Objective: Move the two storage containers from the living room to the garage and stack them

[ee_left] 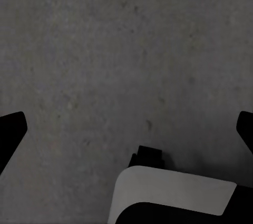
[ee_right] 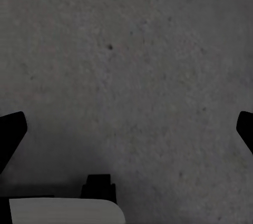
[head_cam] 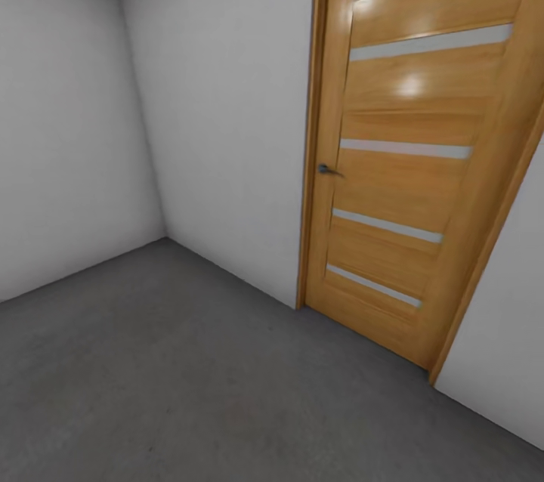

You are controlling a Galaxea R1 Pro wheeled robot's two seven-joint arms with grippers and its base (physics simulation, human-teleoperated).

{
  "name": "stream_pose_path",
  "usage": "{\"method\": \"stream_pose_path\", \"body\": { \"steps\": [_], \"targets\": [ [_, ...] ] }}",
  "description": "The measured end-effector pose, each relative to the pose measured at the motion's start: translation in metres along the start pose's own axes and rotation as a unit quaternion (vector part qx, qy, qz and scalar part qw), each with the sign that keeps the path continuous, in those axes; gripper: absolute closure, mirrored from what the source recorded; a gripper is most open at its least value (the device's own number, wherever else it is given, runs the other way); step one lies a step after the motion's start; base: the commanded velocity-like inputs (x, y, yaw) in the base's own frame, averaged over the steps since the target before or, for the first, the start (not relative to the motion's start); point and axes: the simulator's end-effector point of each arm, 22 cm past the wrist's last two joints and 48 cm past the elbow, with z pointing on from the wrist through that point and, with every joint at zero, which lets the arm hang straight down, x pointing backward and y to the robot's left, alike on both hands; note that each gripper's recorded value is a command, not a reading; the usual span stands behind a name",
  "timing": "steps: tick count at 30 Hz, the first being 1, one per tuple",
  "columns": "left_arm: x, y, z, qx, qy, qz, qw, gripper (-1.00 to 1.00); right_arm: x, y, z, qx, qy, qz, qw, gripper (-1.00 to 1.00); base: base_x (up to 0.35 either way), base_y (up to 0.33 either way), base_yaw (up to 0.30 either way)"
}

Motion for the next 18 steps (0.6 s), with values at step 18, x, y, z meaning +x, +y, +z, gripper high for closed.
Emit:
{"method": "stream_pose_path", "body": {
  "steps": [18],
  "targets": [
    [-0.0002, -0.0001, 0.0001, 0.0, 0.0, 0.0, 1.0, -1.0, 0.0004, -0.0002, 0.0, 0.0, 0.0, 0.0, 1.0, -1.0, 0.27, 0.177, -0.122]
  ]
}}
